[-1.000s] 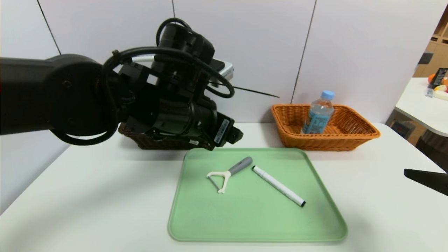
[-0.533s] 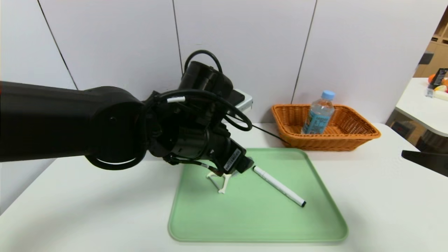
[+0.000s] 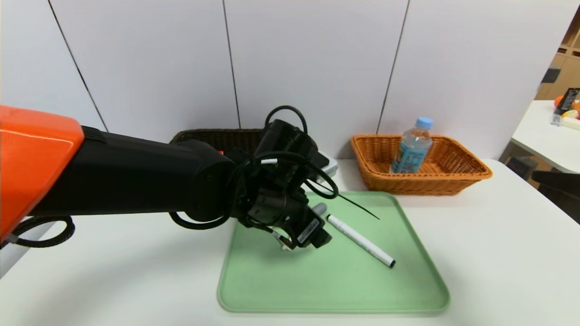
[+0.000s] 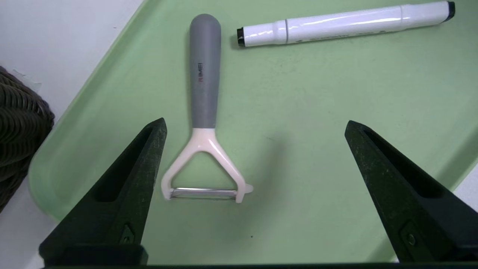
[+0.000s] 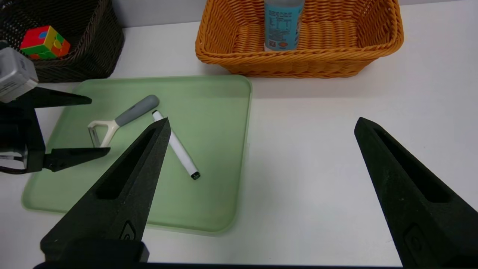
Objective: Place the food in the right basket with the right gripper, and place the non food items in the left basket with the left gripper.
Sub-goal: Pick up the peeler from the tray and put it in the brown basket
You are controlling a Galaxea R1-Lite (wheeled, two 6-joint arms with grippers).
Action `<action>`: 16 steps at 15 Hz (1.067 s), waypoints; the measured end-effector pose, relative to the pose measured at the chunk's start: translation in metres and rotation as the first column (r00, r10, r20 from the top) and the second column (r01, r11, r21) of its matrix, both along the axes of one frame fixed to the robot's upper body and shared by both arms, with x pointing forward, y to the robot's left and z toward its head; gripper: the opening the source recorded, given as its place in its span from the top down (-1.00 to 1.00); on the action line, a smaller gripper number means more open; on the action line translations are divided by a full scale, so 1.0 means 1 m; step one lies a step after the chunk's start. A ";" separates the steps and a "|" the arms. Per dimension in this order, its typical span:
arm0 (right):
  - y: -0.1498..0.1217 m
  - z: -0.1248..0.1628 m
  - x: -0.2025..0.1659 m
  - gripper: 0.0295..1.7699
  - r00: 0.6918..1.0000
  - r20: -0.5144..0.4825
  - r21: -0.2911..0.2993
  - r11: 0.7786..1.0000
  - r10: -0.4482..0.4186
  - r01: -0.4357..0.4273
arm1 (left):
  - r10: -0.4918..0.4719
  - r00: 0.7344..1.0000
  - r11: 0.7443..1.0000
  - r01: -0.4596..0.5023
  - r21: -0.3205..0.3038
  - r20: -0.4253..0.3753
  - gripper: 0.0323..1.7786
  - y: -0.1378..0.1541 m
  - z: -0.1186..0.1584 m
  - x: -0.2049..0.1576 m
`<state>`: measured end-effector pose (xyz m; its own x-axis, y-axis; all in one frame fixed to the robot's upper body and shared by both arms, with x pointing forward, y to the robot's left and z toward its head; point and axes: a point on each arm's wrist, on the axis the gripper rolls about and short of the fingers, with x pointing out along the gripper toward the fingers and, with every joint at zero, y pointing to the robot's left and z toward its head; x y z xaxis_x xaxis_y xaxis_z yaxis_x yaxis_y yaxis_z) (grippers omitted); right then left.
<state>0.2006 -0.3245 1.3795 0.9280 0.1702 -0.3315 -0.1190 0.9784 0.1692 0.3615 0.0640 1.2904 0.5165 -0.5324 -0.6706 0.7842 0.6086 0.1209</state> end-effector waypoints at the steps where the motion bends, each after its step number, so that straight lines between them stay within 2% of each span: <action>1: 0.000 -0.001 -0.001 -0.92 1.000 -0.002 0.010 1.000 0.011 -0.011 | -0.012 1.000 1.000 0.012 0.001 -0.009 -0.90 0.000 -0.003 0.002; 5: 0.000 -0.001 -0.006 -0.92 1.000 0.006 0.021 1.000 0.020 -0.020 | -0.046 0.999 0.999 0.046 0.013 -0.030 -0.90 0.004 -0.012 0.008; 10: 0.000 0.000 -0.010 -0.92 1.000 0.018 0.022 1.000 0.020 -0.021 | -0.058 0.998 0.998 0.058 0.027 0.010 -0.90 0.009 -0.019 0.023; 16: 0.000 -0.001 -0.012 -0.92 1.000 0.020 0.023 0.999 0.025 -0.025 | -0.048 0.999 0.998 0.047 0.046 0.010 -0.90 0.009 -0.038 0.038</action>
<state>0.1885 -0.3249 1.3788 0.9296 0.2005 -0.3091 -0.1466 0.9710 0.1889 0.3994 0.0727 1.2525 0.4991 -0.5256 -0.6889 0.8106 0.5641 0.1569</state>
